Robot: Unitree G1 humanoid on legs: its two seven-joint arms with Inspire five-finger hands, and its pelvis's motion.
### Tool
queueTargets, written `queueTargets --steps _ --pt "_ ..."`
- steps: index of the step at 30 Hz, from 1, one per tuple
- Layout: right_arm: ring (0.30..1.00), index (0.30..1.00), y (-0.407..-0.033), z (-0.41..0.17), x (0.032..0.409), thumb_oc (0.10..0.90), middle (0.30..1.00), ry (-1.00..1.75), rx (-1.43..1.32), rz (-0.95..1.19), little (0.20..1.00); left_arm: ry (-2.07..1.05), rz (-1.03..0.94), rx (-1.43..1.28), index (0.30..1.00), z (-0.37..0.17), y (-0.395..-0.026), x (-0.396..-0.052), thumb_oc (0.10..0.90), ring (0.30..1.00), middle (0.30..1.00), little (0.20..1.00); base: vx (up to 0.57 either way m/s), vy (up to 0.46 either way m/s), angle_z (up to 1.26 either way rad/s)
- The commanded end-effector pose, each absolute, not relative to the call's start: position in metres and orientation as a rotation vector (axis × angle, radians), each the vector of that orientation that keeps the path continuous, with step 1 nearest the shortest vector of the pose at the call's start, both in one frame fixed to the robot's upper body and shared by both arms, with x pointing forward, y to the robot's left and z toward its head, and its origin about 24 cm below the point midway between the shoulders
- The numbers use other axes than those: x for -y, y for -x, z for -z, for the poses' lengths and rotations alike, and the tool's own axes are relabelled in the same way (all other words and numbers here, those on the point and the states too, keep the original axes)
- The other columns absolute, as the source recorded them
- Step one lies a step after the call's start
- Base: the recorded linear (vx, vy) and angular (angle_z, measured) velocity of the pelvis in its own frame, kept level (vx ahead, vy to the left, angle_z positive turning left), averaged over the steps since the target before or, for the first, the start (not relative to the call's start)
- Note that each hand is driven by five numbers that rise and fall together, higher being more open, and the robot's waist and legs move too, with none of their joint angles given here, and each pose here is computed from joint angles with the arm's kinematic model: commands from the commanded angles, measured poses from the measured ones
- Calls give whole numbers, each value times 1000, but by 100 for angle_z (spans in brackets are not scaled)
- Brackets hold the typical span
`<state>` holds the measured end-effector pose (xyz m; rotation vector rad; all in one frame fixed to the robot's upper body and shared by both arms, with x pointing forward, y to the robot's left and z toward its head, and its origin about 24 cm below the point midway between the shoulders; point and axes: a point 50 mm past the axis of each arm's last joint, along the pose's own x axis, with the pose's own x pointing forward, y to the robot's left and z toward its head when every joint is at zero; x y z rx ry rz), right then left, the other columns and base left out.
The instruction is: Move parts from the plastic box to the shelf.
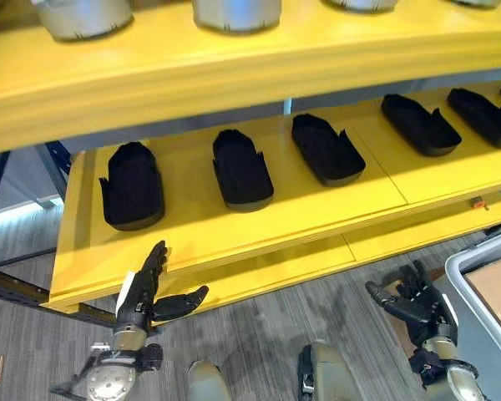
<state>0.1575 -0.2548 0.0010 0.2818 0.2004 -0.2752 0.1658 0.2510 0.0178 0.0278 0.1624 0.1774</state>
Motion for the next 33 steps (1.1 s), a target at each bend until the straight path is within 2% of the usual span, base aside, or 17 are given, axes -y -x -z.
queueTargets --steps 1,3,11,17,33 --pt "1000 1000 -174 -45 264 900 1000 -181 34 228 1000 99 -105 -39 1000 -37 -175 -239 900 1000 1000 1000 86 -114 4" --pt "1000 1000 -170 -41 266 900 1000 -151 6 223 1000 211 -130 -75 1000 -25 -168 -235 900 1000 1000 1000 90 -113 -7" --pt "1000 1000 -158 -31 269 900 1000 -88 -69 167 1000 337 -151 -89 1000 -13 -160 -228 900 1000 1000 1000 24 -125 -15" --pt "1000 1000 -151 -24 273 900 1000 -89 -108 198 1000 333 -125 -126 1000 -5 -155 -224 900 1000 1000 1000 -26 -85 8" --pt "1000 1000 -172 -16 249 900 1000 -120 -110 186 1000 375 -139 -192 1000 11 -164 -213 900 1000 1000 1000 30 135 -14"
